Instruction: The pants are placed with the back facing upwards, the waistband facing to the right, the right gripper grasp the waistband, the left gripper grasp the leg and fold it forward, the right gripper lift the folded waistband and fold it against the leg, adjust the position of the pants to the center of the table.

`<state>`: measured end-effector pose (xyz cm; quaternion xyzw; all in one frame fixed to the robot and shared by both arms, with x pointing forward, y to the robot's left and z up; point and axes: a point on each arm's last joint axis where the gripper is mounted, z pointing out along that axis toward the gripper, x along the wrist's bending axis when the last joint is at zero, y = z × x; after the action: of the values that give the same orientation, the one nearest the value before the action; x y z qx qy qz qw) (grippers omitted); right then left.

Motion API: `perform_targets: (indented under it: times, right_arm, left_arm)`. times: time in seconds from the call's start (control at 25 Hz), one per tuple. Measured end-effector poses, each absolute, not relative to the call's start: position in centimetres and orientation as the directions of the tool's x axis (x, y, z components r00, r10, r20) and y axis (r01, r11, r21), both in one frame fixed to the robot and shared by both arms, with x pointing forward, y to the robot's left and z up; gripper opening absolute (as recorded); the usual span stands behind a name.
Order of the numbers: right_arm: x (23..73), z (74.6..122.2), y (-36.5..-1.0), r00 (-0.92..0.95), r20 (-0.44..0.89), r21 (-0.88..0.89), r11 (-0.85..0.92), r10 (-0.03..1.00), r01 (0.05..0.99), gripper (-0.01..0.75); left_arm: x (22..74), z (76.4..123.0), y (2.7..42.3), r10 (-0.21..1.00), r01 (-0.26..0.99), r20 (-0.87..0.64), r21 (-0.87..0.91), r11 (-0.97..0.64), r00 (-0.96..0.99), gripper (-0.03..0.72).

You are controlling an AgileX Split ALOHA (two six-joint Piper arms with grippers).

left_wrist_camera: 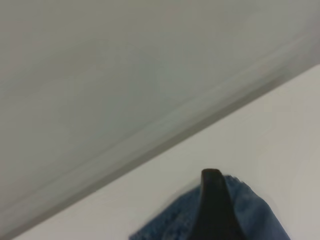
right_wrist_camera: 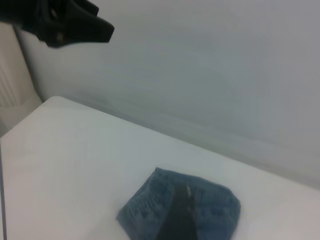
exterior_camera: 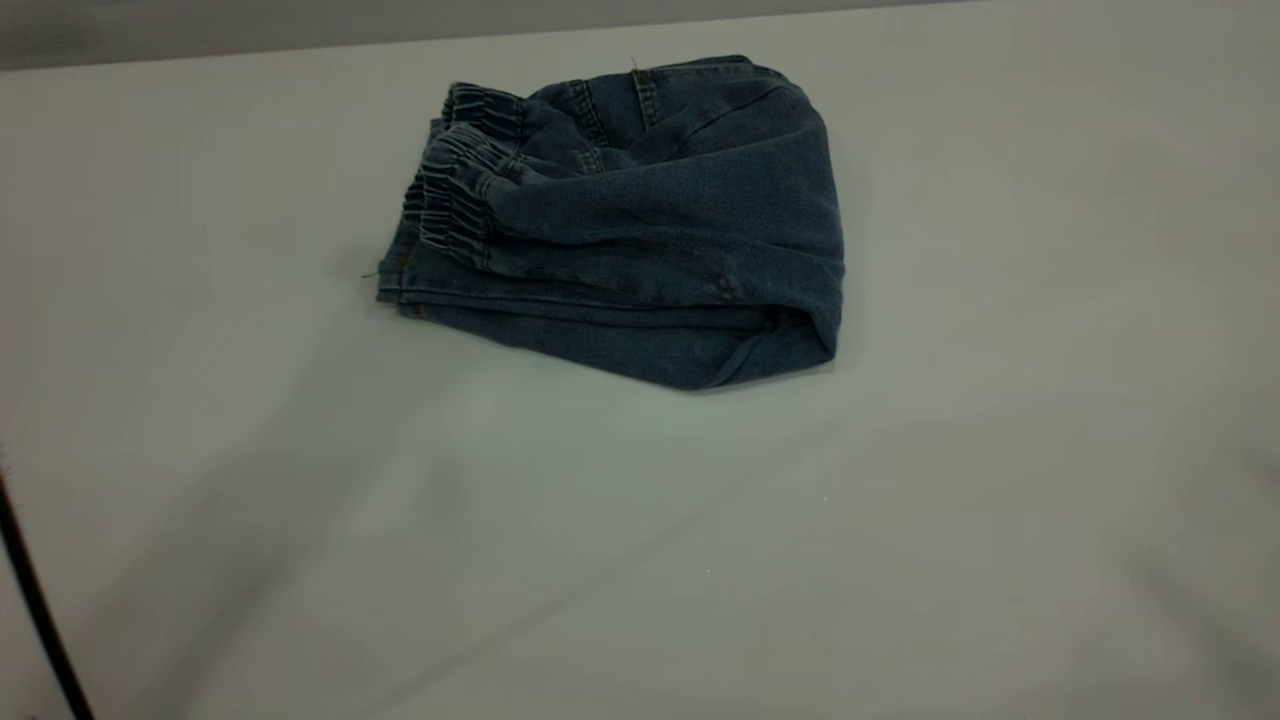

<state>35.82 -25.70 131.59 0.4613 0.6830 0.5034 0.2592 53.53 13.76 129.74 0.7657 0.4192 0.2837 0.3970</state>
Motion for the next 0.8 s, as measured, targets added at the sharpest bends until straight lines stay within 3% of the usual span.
perform_targets:
  times: [0.32,0.8]
  right_arm:
    - [27.7,127.3,-25.9,-0.442,0.085,0.94,0.075,0.893,0.334,0.587]
    - [19.8,118.4,-27.0,-0.364,-0.005,0.954,0.114,0.931,0.279,0.587]
  left_arm:
    - [46.0,129.0,18.2,0.865,0.464,0.107,0.808,-0.362,0.49,0.462]
    - [35.1,119.9,24.5,0.856,0.566,0.116,0.704,-0.428,0.504,0.462]
